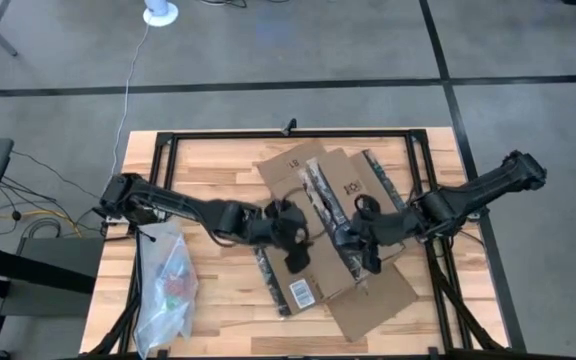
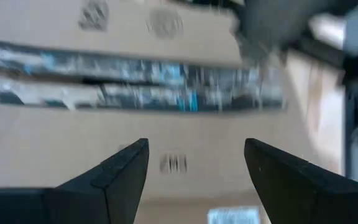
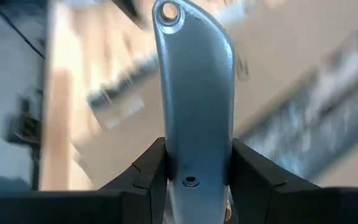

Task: Unpack boxes
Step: Break down the box until it is fully flat

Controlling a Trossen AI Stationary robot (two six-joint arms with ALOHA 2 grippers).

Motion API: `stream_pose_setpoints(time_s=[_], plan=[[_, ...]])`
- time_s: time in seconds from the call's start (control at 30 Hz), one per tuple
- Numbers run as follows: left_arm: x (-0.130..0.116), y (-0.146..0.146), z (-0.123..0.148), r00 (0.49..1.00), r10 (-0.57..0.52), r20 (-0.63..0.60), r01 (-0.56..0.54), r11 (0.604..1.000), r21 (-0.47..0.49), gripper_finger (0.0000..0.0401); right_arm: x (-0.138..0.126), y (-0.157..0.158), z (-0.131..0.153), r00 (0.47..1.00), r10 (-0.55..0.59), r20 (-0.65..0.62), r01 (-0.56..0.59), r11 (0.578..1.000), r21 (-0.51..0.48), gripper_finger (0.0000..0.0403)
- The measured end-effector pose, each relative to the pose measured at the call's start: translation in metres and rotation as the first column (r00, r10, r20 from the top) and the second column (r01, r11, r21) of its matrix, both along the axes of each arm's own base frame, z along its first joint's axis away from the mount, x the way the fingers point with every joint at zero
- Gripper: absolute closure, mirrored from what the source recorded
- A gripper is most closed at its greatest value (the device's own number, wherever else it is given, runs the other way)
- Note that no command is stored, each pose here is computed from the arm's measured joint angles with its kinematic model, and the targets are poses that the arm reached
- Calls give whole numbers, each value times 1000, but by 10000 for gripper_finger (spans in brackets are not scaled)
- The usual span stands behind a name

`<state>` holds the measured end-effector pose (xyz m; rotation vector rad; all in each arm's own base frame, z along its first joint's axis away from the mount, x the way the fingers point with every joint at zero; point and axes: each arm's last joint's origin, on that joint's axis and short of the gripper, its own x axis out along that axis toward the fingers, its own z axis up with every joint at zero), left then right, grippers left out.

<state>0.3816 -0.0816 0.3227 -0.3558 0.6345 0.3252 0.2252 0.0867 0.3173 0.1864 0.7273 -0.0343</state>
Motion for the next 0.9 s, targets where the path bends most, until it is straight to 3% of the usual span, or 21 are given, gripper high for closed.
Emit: stream_pose_setpoints(time_s=[0.13,0.3,0.5,0.67,0.9], plan=[[-2,22,22,989,86,122,-79,995,-58,151,4,-11,8,999,37,19,-36,995,-89,287],[-1,37,36,963,151,221,-133,987,-94,151,10,-38,6,999,-32,-9,30,988,-149,287],[4,39,38,947,169,274,-140,983,-120,151,15,-66,8,995,-98,5,97,974,-204,287],[16,47,36,912,225,342,-193,973,-125,151,25,-70,7,993,-108,37,113,971,-210,287],[33,54,14,911,262,318,-241,965,-104,151,27,-73,8,991,-118,57,127,970,-206,287]])
